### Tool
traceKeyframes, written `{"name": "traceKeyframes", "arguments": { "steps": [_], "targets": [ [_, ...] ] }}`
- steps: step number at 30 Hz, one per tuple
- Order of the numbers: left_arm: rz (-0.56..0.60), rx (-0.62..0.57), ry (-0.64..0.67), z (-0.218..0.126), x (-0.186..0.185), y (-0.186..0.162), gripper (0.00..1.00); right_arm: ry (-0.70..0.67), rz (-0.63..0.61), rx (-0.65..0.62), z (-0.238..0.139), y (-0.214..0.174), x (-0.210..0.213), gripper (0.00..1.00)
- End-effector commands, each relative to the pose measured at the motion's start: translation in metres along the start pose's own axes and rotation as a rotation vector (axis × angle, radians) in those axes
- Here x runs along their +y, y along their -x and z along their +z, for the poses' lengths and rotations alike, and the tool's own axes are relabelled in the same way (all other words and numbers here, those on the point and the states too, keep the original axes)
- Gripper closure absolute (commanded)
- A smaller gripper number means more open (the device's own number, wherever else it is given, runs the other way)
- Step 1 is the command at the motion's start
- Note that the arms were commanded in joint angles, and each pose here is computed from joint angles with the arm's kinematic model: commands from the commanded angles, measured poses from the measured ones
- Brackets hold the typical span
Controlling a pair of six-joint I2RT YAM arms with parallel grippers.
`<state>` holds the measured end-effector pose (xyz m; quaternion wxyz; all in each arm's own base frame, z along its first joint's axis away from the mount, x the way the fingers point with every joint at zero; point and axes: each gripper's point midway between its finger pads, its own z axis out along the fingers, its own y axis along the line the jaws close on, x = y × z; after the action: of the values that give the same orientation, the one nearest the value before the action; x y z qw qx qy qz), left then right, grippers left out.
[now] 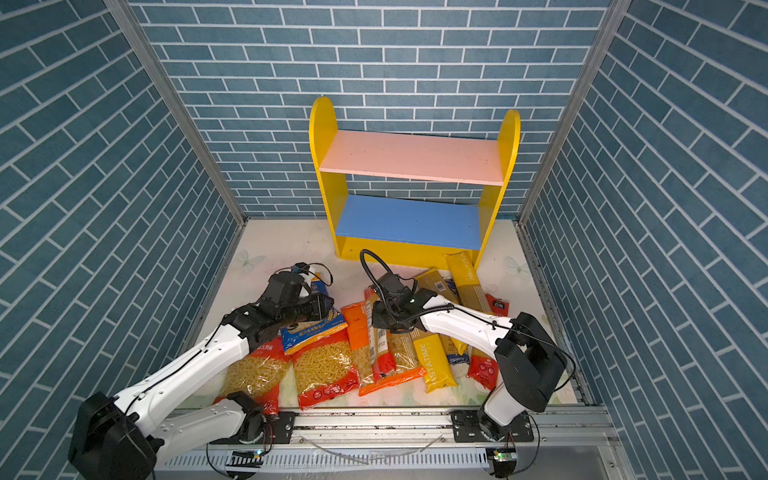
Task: Place and organize the pasta boxes and bags onto the shelf
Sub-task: 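Close both grippers on the red-and-yellow spaghetti pack, one at each end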
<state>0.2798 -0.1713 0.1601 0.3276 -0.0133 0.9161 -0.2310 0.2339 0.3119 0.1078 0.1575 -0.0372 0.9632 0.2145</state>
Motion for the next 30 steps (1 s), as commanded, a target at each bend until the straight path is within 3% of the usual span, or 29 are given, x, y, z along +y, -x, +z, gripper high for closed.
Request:
{"name": "traceKeyframes", "arguments": {
  "steps": [1,5,8,13,18,21,23,26,30],
  "targets": [
    [-0.034,0.026,-0.013,-0.002,0.004,-0.007,0.54,-0.120,-0.089,-0.118,-0.043,0.028,0.002,1.00],
    [-0.035,0.030,-0.011,-0.002,0.005,-0.008,0.53,-0.386,-0.233,-0.176,-0.067,0.041,-0.001,1.00],
    [-0.051,0.042,-0.018,0.003,0.007,-0.011,0.53,-0.647,-0.392,-0.117,-0.060,0.037,-0.010,1.00],
    [-0.093,0.067,0.006,0.004,0.021,-0.017,0.53,-0.695,-0.517,-0.081,-0.021,0.022,0.025,1.00],
    [-0.127,0.059,0.099,-0.012,0.052,-0.019,0.54,-0.506,-0.484,-0.035,0.002,0.000,0.057,0.87],
    [-0.107,0.061,0.152,-0.021,0.064,-0.022,0.54,-0.309,-0.432,0.032,0.017,-0.021,0.082,0.77],
    [-0.100,0.064,0.179,-0.026,0.068,-0.022,0.54,-0.026,-0.350,0.113,0.026,-0.039,0.118,0.69],
    [-0.100,0.062,0.210,-0.033,0.073,-0.021,0.53,0.365,-0.126,0.175,0.018,-0.040,0.156,0.65],
    [-0.093,0.066,0.206,-0.038,0.071,-0.019,0.50,0.370,-0.109,0.159,-0.002,-0.026,0.138,0.62]
  ]
}}
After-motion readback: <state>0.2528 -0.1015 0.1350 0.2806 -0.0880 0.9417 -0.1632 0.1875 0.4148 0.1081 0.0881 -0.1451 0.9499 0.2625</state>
